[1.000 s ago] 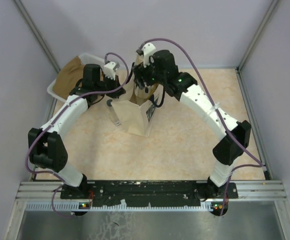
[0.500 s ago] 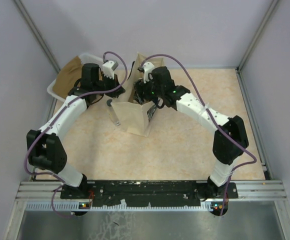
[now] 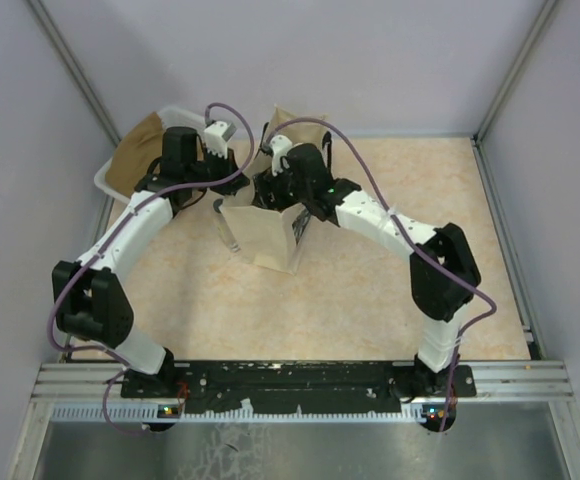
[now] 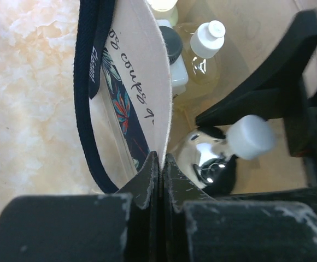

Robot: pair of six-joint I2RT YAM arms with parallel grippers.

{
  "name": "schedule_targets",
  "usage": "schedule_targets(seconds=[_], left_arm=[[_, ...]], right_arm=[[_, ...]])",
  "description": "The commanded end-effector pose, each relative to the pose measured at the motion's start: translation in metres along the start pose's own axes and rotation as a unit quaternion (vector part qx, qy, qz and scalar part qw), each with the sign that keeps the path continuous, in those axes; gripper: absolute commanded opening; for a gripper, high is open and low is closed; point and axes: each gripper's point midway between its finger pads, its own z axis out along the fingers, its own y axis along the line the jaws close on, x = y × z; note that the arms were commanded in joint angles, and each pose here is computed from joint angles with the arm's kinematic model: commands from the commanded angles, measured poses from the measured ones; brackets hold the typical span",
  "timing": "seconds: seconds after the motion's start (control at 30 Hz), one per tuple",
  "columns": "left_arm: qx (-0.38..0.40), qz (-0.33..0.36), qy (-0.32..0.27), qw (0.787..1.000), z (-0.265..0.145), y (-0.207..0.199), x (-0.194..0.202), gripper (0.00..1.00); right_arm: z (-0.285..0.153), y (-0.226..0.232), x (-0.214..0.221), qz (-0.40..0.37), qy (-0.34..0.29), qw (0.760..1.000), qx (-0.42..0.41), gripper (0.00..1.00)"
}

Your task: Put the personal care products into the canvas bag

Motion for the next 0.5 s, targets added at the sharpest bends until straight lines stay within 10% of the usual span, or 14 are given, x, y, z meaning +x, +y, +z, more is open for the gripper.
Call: schedule_targets(seconds=[0.0, 0.2, 0.47], left_arm=[[0.003, 0.005, -0.017, 1.000, -0.015, -0.006, -0.012, 0.00], [0.003, 0.008, -0.025, 1.000, -0.020, -0.008, -0.017, 0.00], [0.004, 0.006, -0.022, 1.000, -0.018, -0.008, -0.016, 0.00]], right_arm=[[0.006, 0.015, -0.065, -0.030, -0.091, 0.995, 0.003, 0.00], [0.025, 0.005, -0.039, -0.048, -0.042, 0.997, 0.050, 0.03], [0.011, 0.018, -0.049, -0.050, -0.055, 0.997, 0.026, 0.73]])
